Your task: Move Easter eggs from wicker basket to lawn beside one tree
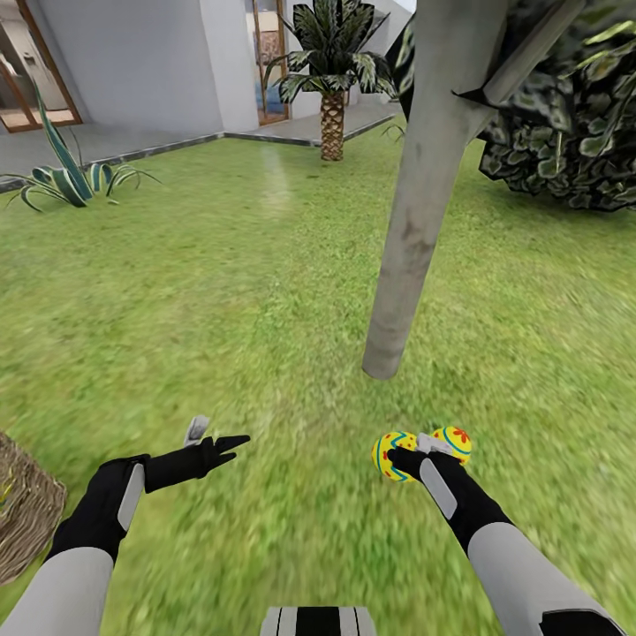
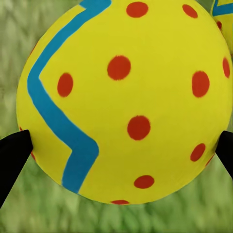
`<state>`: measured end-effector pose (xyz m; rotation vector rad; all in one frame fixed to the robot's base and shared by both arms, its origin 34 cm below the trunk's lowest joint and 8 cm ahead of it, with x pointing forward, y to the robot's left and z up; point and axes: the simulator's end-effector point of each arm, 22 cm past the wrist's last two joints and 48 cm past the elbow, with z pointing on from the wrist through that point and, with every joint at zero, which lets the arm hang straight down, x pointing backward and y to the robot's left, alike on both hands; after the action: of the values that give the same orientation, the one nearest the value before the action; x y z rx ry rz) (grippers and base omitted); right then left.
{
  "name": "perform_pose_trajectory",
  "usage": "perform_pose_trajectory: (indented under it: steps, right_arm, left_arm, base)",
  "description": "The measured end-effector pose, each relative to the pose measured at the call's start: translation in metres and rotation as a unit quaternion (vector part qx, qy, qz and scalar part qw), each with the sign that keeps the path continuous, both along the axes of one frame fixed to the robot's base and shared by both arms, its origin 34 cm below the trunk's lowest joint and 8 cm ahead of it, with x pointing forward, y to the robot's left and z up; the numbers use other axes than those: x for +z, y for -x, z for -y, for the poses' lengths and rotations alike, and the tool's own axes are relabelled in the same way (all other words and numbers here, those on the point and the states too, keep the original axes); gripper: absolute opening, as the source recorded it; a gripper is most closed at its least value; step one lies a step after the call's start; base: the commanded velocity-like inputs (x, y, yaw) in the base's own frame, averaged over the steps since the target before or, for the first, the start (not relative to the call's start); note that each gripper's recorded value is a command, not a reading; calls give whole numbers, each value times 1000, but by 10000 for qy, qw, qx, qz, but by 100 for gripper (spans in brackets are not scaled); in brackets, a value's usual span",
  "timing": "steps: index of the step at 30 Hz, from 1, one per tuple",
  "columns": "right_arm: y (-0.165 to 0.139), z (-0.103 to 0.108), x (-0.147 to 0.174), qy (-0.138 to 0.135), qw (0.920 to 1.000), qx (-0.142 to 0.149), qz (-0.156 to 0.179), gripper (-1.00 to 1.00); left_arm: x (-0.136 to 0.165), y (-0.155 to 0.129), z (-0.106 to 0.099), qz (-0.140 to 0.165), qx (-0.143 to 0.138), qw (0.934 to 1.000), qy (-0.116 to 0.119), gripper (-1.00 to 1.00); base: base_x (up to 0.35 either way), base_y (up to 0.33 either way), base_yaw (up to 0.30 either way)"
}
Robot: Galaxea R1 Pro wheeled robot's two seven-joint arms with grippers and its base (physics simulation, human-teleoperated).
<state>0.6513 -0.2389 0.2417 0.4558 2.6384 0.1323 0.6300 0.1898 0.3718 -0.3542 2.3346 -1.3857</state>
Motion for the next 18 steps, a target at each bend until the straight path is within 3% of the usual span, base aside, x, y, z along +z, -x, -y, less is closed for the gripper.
perform_pose_trajectory:
  steps: [14, 18]
  right_arm:
    - [11, -1, -24, 8, 9998, 33, -187, -100]
    - [11, -1, -23, 8, 9998, 35, -185, -100]
  left_arm:
    - [-23, 6, 0, -200, 3, 9998, 10, 100]
    - [-23, 6, 0, -205, 2, 9998, 4, 100]
  base:
    - [0, 0, 0]
    - [193, 38, 0]
